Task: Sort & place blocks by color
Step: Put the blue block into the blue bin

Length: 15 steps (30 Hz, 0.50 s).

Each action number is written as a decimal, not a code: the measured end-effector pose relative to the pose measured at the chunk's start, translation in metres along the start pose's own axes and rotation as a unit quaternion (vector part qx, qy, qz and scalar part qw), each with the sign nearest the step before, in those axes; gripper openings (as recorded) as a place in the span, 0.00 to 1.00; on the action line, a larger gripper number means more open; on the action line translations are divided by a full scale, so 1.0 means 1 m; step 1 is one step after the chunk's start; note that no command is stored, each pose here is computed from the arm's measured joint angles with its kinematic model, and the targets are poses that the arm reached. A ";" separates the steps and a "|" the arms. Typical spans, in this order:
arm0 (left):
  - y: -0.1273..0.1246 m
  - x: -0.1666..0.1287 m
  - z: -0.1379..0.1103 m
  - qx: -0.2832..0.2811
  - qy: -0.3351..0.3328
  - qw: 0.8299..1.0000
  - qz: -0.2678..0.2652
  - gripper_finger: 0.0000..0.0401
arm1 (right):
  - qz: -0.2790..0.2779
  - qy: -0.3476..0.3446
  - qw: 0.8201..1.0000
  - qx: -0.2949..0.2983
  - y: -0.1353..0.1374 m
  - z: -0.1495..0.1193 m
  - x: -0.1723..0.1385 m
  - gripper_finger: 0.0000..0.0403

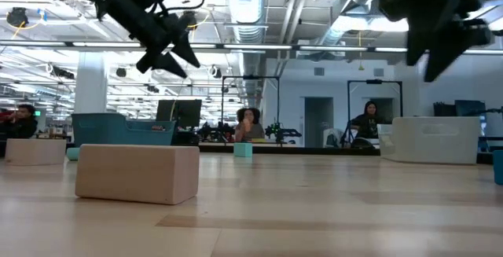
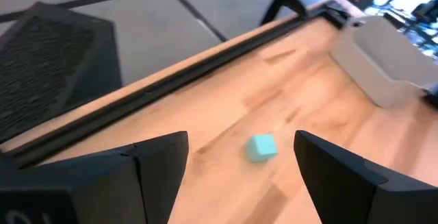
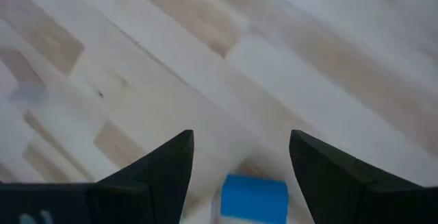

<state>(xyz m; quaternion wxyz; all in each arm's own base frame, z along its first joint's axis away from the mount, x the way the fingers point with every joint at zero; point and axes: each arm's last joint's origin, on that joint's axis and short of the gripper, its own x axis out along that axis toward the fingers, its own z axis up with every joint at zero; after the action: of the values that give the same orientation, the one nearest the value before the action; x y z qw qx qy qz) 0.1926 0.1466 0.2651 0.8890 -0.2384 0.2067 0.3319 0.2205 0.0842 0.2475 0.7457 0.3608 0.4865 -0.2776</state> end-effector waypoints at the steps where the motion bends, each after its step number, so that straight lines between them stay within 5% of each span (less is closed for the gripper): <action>1: -0.003 0.000 -0.001 0.004 0.001 1.000 -0.006 0.63 | -0.003 0.006 1.000 -0.001 0.000 -0.004 -0.001 0.66; 7: -0.019 0.000 -0.007 0.031 0.008 0.999 -0.027 0.63 | -0.018 0.029 0.999 0.007 -0.001 -0.027 -0.006 0.66; 15: -0.032 0.000 -0.010 0.053 -0.003 0.997 -0.057 0.63 | -0.036 0.050 0.994 -0.088 0.009 -0.058 0.006 0.66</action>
<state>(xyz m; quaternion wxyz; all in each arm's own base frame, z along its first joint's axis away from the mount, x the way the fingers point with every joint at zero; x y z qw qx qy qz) 0.2126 0.1199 0.2659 0.9184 -0.2014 0.2078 0.2698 0.1984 0.1361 0.2291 0.7386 0.2895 0.5587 -0.2418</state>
